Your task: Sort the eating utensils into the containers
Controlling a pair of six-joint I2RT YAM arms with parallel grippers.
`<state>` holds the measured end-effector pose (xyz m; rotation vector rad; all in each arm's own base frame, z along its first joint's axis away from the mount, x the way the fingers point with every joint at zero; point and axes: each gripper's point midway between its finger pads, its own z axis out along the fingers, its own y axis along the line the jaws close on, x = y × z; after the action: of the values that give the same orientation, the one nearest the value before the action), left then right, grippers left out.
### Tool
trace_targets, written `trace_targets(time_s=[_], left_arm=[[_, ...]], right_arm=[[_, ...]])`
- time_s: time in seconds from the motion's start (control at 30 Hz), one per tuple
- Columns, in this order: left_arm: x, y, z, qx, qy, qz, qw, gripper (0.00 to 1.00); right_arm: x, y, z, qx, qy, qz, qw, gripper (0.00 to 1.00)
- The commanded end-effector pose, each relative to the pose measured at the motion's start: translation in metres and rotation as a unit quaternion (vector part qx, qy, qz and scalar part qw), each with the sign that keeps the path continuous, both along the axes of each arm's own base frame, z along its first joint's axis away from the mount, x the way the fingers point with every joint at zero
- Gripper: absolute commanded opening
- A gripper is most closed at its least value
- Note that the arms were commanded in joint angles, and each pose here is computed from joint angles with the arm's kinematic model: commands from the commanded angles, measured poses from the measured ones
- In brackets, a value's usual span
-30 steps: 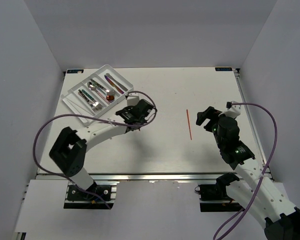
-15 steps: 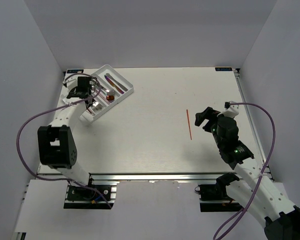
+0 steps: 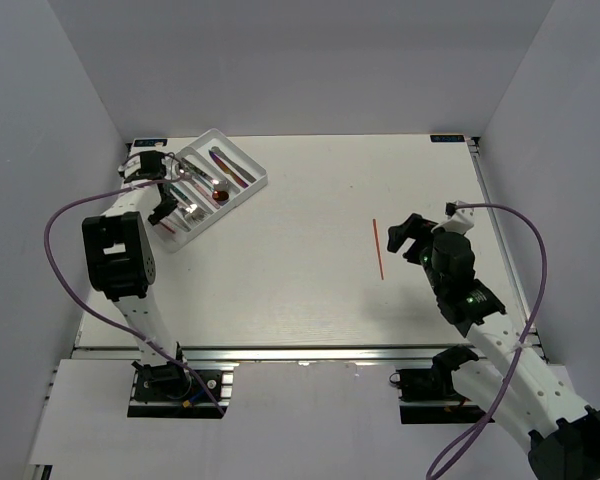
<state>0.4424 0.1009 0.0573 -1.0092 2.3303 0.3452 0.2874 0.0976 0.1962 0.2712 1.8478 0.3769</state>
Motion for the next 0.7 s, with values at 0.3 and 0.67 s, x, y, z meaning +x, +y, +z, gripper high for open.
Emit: trace_targets(time_s=[0.3, 0.67], left_arm=[[0.01, -0.028, 0.09, -0.043, -0.112, -0.059, 0.991, 0.98], [-0.071, -0.129, 0.113, -0.063, -0.146, -0.248, 0.956, 0.98]], right_arm=[[0.028, 0.023, -0.028, -0.043, 0.064, 0.043, 0.996, 0.89], [0.077, 0.039, -0.114, -0.167, 0.253, 0.074, 0.95, 0.79]])
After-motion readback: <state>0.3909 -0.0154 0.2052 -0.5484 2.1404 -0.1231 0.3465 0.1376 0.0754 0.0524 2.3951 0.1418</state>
